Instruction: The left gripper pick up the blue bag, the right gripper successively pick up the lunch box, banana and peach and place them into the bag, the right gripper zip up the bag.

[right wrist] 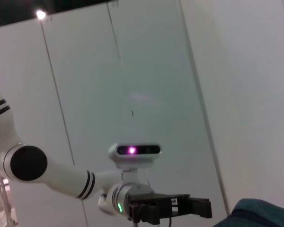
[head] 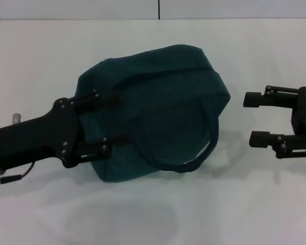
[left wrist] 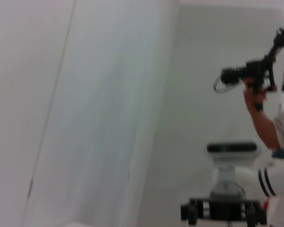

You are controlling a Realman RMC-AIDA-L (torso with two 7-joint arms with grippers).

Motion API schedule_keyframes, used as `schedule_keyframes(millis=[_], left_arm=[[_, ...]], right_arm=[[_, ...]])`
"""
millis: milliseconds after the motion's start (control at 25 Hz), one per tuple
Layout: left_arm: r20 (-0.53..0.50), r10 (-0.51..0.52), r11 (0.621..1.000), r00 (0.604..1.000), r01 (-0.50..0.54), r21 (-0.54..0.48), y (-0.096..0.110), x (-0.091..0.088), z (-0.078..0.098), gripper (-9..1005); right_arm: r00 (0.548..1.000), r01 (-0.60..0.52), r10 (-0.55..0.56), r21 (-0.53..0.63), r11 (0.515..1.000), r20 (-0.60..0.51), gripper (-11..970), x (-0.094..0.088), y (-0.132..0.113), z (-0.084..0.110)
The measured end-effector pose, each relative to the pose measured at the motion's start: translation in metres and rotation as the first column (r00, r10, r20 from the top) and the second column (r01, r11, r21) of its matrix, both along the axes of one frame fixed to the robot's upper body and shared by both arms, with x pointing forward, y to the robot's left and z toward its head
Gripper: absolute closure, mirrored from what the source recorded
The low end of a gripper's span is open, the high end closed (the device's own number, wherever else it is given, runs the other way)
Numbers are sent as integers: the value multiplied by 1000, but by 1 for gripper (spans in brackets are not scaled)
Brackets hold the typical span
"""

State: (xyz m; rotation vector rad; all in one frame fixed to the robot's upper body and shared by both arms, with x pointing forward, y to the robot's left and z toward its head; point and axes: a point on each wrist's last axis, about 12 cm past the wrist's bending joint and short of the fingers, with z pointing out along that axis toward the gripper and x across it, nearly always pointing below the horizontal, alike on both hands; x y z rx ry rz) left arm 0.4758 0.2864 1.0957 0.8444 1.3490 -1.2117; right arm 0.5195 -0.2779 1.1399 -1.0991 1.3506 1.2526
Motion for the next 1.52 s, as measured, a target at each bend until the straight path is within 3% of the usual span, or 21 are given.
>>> schedule_keyframes(millis=[280,1520], left_arm=[[3,1,1000,1000,-1,28,4,2,8,180],[25,25,1000,999,-26,7,4,3,9,180]], right_arm=[[1000,-10,10,-38,999,-1,200,3,-5,11],[1000,-9,9,-53,999,4,200,6,-2,11]])
